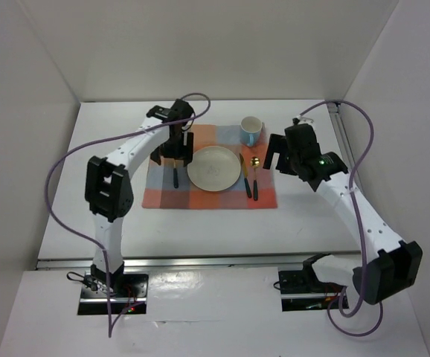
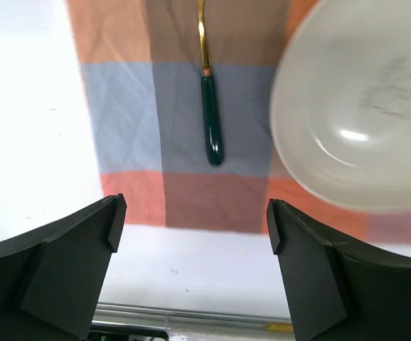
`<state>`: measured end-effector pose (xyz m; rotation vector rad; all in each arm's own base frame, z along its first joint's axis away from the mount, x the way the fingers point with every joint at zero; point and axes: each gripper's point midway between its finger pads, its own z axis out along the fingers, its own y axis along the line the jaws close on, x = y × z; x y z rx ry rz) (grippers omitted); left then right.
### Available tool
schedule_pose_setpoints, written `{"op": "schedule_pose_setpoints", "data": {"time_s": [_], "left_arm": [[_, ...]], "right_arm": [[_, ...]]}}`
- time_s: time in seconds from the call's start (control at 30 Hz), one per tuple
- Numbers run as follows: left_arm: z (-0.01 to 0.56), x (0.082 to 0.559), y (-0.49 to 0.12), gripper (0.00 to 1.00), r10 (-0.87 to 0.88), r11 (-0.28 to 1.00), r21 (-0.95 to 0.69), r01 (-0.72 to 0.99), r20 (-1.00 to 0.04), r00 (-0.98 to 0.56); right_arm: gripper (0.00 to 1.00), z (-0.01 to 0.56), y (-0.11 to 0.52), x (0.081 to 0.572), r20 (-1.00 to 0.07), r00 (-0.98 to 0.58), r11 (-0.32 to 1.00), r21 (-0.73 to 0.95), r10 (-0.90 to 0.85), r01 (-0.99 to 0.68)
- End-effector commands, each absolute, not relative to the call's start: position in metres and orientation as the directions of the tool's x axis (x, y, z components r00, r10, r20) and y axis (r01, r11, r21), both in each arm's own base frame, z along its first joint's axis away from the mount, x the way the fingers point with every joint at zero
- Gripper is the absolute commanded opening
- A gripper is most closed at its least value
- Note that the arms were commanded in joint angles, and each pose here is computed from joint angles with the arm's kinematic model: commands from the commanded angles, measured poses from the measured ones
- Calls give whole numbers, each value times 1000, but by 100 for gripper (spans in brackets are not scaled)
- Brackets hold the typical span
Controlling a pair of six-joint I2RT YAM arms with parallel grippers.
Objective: Set the dinner table for one person
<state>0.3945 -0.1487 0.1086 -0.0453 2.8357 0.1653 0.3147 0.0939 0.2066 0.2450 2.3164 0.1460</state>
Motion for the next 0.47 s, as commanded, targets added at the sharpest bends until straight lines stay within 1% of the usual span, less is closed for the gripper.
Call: {"op": "schedule_pose_setpoints", "data": {"time_s": [0.0,0.03,0.13,0.17,0.27,0.3,0.43], "left_arm": [[197,380,-147,100,-7,1000,13,-14,-449,-893],[220,372,-144,100,-18,1000,-11,-14,-496,-868],[251,363,-144,100,-32,998,-69,9,-571,-821],[277,360,-145,100,-55,993,-115,24,-637,-769],[301,351,-143,100,-85,985,-166,48,-704,-705],[316,345,-141,100,-105,980,-191,59,-745,-658],[343,334,-130,100,-154,971,-230,68,-815,-558]], "right_arm": [[100,228,78,311,-753,-594,959,199,281,202],[100,232,78,310,-759,-586,958,205,285,200],[100,237,69,307,-771,-566,955,198,292,222],[100,237,69,307,-771,-566,955,198,292,222],[100,236,65,302,-775,-561,954,193,292,230],[100,238,65,301,-779,-554,953,198,294,229],[100,228,60,294,-762,-565,944,192,316,268]]}}
